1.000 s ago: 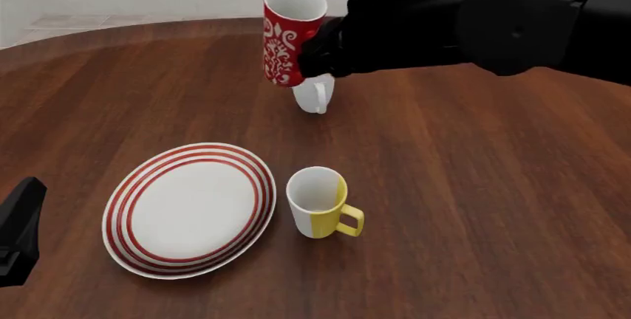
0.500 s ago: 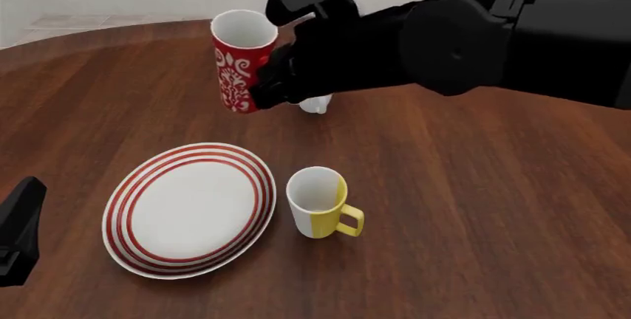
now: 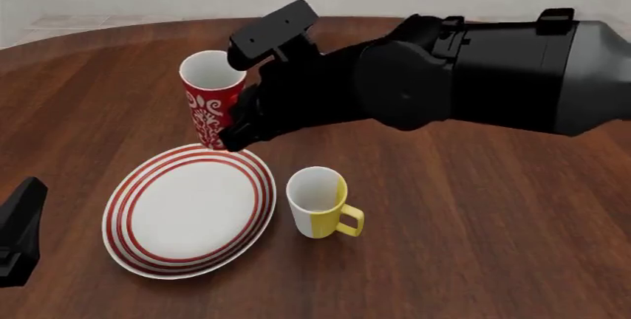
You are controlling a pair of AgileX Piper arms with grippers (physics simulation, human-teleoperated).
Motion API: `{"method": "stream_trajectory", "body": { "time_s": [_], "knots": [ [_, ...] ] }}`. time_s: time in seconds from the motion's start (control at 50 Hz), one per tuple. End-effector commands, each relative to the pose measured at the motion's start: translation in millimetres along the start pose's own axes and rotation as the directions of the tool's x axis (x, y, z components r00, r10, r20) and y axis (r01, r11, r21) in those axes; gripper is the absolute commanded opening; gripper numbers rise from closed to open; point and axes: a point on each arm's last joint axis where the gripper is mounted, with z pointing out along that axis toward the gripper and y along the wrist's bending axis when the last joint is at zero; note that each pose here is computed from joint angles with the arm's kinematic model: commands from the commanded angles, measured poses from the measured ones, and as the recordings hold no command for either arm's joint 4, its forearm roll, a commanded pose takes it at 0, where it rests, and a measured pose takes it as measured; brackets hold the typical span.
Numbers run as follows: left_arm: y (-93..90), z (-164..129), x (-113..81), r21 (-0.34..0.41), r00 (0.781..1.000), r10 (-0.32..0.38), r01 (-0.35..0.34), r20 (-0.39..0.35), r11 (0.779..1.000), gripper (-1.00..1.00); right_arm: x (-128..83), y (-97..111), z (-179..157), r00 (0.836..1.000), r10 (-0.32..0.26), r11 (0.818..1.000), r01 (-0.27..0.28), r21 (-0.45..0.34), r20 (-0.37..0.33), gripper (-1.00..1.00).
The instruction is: Pick up the red mug and put it on the plate
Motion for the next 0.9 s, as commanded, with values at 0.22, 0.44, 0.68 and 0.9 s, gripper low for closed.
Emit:
{"method": "stream_trajectory", "body": {
  "time_s": [0.22,0.44,0.68,0.9],
  "knots": [
    [0.0,-0.1,-0.3,-0.001,1.0,0.002,-0.002,0.003,1.0,1.0,9.8,15.2,12.0,1.0,-0.013,0.999,0.012,-0.034,-0.027,-1.0],
    [0.1,-0.1,-0.2,-0.002,1.0,-0.001,0.001,0.005,1.0,1.0,14.9,24.2,19.9,0.999,-0.018,0.998,0.015,-0.053,-0.042,-1.0],
    [-0.2,-0.2,-0.9,0.004,1.0,0.001,-0.001,0.007,1.0,1.0,22.5,33.4,31.3,0.997,-0.023,0.997,0.018,-0.071,-0.067,-1.0],
    [-0.2,-0.4,-3.1,0.001,1.0,-0.003,0.002,0.011,1.0,1.0,22.9,39.7,38.7,0.996,-0.04,0.996,0.033,-0.084,-0.077,-1.0]
  ]
}}
